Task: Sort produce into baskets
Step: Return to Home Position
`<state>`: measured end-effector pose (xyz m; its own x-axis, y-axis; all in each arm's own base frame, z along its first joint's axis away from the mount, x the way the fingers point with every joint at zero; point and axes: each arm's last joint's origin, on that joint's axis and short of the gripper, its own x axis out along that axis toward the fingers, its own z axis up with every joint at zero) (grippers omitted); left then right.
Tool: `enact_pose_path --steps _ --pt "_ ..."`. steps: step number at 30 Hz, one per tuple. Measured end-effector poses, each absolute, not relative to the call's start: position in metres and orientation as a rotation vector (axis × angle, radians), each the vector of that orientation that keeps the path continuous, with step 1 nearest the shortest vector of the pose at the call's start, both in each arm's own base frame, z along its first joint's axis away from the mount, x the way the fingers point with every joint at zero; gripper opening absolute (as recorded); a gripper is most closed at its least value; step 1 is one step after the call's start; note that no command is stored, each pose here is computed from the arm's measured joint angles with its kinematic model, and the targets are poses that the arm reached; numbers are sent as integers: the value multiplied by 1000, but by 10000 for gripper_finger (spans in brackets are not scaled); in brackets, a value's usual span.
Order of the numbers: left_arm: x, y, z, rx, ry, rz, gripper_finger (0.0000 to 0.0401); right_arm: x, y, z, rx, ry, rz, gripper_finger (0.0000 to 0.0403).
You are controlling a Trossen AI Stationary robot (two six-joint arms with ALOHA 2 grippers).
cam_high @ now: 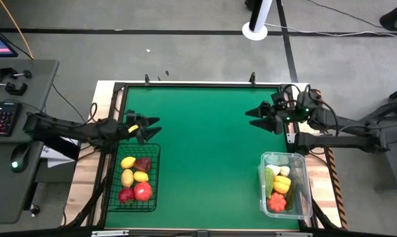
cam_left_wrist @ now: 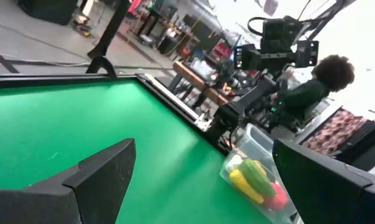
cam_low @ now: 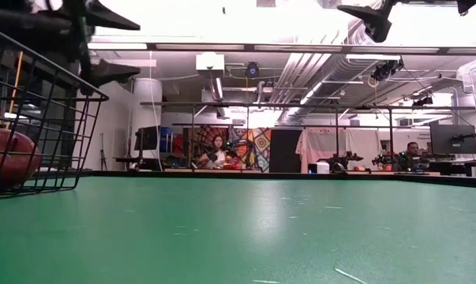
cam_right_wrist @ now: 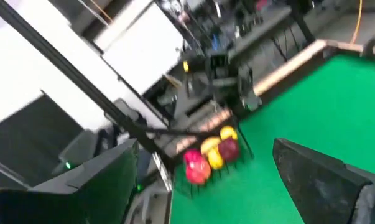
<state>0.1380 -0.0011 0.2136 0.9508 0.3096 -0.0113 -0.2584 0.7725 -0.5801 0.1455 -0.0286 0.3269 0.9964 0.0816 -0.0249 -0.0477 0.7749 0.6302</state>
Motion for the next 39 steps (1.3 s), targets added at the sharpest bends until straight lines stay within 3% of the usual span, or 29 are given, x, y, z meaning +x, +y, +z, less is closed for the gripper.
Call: enact_pose_path --steps 12,27,39 --pt "111 -8 172 -536 -102 259 364 144 -32 332 671 6 62 360" --pt "105 6 178 -424 -108 17 364 144 -30 332 779 26 103 360" --pt "105 8 173 -467 -56 50 364 141 -28 336 699 8 151 360"
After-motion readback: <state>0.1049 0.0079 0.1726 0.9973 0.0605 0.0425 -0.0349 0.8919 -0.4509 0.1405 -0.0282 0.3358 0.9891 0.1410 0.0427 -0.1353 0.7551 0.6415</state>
